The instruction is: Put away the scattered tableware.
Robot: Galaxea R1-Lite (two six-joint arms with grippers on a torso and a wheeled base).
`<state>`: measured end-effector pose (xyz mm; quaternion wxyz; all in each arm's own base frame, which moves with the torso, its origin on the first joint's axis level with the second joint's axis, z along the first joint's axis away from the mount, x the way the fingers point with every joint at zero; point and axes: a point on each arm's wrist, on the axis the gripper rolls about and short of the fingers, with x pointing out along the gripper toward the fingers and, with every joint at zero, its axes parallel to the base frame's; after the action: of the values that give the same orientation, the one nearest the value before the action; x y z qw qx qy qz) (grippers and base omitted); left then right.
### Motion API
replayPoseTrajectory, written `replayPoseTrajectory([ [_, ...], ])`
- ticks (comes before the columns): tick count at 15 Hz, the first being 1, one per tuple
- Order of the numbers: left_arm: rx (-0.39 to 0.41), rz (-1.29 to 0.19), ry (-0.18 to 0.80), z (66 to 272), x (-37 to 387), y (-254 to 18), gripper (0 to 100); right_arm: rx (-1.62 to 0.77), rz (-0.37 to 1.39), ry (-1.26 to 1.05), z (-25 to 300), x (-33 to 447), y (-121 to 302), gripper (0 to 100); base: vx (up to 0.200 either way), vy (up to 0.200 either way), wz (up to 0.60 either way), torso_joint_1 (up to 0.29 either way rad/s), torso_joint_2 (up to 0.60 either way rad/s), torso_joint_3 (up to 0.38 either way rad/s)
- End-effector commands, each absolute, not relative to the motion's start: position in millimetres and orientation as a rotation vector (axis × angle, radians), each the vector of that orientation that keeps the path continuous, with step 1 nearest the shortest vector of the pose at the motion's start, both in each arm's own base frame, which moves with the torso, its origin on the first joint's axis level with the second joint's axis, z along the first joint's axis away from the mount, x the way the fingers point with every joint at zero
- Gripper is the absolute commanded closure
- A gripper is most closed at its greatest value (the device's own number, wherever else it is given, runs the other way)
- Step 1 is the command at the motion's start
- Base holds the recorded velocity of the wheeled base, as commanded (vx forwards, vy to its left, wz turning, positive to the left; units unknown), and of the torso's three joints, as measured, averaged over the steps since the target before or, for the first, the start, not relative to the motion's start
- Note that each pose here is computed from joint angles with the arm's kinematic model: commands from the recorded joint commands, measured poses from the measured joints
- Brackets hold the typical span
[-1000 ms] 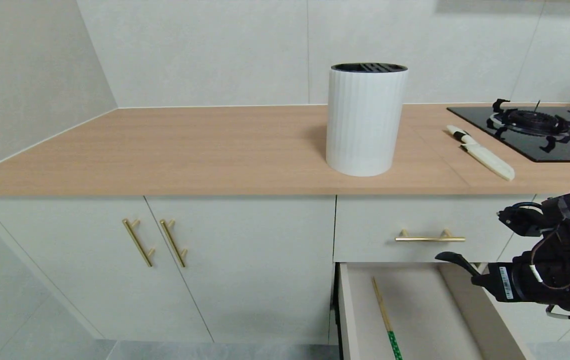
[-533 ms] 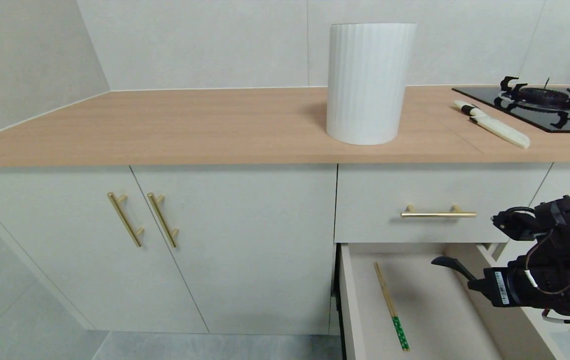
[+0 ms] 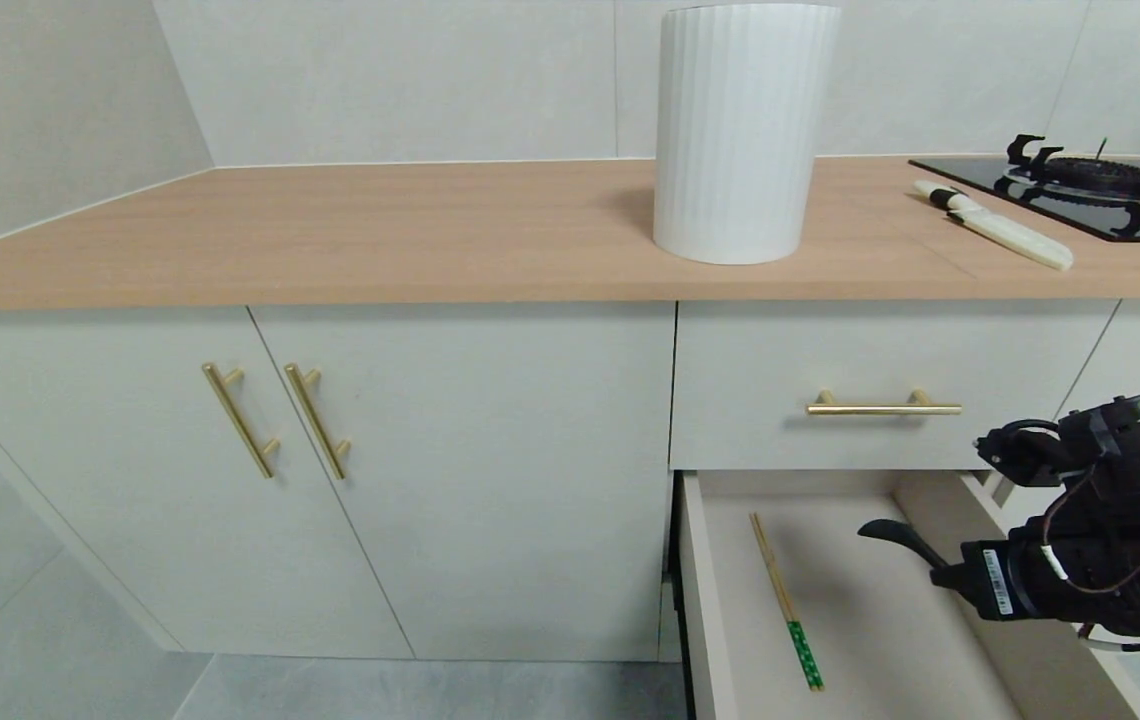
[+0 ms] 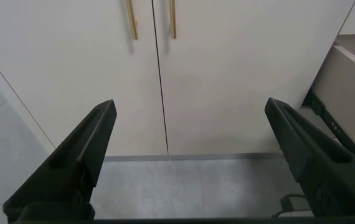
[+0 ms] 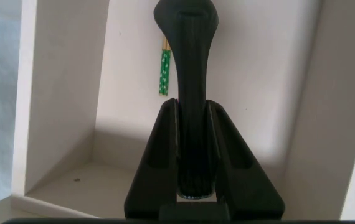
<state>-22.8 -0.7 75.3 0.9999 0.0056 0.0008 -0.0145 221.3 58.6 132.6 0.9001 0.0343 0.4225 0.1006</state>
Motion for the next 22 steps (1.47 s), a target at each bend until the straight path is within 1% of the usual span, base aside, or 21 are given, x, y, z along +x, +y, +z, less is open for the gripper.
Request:
replayPoseTrajectory([
  [1,0.012,-0.029,0.001,75,-23,-1,0,0.052,0.215,0.900,126,225,61,100,0.000,0.000,0.00,0.000,0.00,0.000],
  [3,0.012,-0.029,0.001,75,-23,-1,0,0.026,0.169,0.896,115,235,63,100,0.000,0.000,0.00,0.000,0.00,0.000],
  [4,0.012,-0.029,0.001,75,-23,-1,0,0.015,0.141,0.909,105,242,65,100,0.000,0.000,0.00,0.000,0.00,0.000],
  [6,0.012,-0.029,0.001,75,-23,-1,0,0.007,0.133,0.918,80,253,70,100,0.000,0.000,0.00,0.000,0.00,0.000],
  [8,0.012,-0.029,0.001,75,-23,-1,0,0.002,0.149,0.883,44,263,78,100,0.000,0.000,0.00,0.000,0.00,0.000],
  [10,0.012,-0.029,0.001,75,-23,-1,0,-0.015,0.122,0.858,13,271,83,100,0.000,0.000,0.00,0.000,0.00,0.000],
  [13,0.012,-0.029,0.001,75,-23,-1,0,-0.001,0.091,0.843,-17,280,85,100,0.000,0.000,0.00,0.000,0.00,0.000],
  [17,0.012,-0.029,0.001,75,-23,-1,0,0.000,0.089,0.843,-31,284,86,100,0.000,0.000,0.00,0.000,0.00,0.000],
  [22,0.012,-0.029,0.001,75,-23,-1,0,0.017,0.071,0.820,-34,287,86,100,0.000,0.000,0.00,0.000,0.00,0.000],
])
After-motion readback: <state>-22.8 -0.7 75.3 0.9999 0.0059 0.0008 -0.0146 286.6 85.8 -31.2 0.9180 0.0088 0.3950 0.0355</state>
